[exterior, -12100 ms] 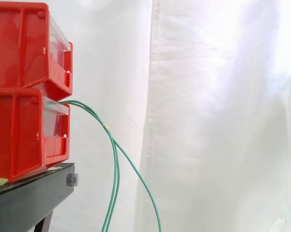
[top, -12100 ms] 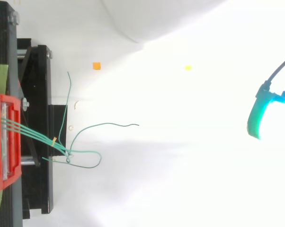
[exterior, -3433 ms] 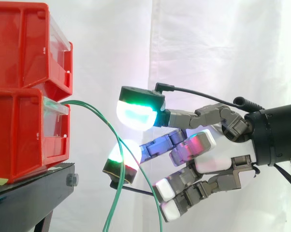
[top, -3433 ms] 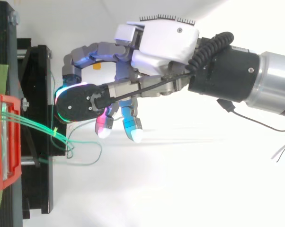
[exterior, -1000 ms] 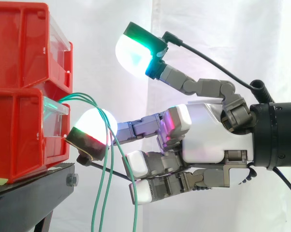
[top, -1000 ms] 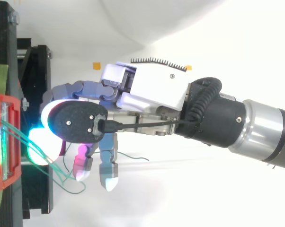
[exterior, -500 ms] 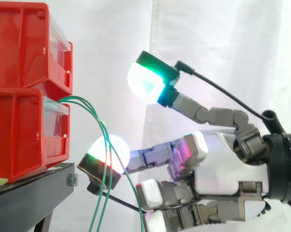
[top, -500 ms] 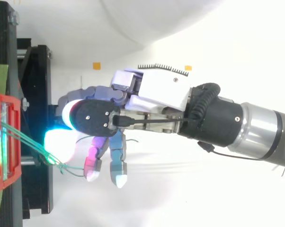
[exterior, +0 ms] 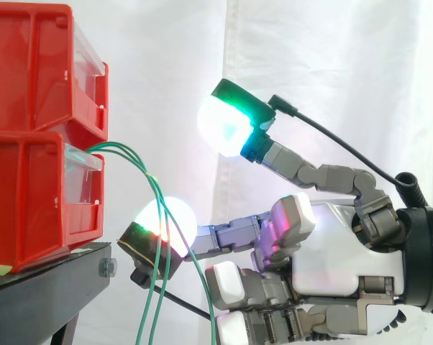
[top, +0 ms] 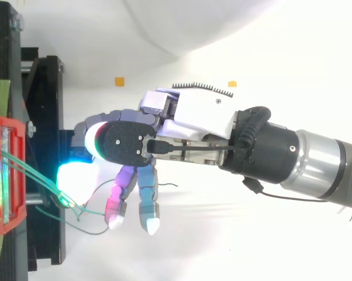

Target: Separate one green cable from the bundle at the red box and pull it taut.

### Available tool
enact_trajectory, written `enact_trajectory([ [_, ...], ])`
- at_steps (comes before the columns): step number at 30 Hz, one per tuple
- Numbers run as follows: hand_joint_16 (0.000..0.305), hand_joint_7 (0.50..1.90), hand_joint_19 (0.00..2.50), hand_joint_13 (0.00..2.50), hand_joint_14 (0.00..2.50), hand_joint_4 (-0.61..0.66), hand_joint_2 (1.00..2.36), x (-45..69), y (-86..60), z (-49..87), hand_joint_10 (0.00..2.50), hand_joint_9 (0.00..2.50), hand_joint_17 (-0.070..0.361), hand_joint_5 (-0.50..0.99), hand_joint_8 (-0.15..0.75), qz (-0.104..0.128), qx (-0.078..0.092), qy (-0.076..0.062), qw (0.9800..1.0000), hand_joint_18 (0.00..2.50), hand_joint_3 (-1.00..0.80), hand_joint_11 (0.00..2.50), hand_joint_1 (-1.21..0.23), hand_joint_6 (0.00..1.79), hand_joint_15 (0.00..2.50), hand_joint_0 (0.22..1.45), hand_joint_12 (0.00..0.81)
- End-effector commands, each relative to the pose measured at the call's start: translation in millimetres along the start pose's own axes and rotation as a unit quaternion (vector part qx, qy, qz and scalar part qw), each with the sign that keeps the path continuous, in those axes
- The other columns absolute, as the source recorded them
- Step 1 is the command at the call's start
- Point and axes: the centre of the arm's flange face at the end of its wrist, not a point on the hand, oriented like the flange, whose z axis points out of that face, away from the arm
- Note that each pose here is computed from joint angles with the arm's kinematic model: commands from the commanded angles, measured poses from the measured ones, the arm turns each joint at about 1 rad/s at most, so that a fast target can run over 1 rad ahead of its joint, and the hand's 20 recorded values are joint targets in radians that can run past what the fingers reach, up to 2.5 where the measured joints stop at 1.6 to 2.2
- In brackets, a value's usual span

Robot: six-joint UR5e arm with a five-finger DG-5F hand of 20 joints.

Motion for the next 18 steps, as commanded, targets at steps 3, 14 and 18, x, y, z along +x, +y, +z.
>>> enact_trajectory([
  [3,0.108,1.15,0.20,1.27,0.01,0.34,1.00,-5.6,-3.7,-1.2,0.00,1.80,0.242,0.10,0.291,-0.005,0.001,-0.006,1.0000,1.22,-0.50,0.06,-0.31,0.51,0.29,0.36,0.390],
  [14,0.108,1.15,0.20,1.27,0.01,0.35,1.00,-21.3,-5.6,2.8,0.00,1.80,0.242,0.10,0.297,0.003,-0.021,-0.017,0.9996,1.22,-0.50,0.05,-0.31,0.51,0.29,0.36,0.391],
  [18,0.107,1.15,0.19,1.27,0.01,0.34,1.00,-26.7,-5.0,4.3,0.00,1.80,0.242,0.10,0.297,0.003,-0.023,-0.019,0.9995,1.22,-0.50,0.05,-0.30,0.51,0.29,0.35,0.397],
])
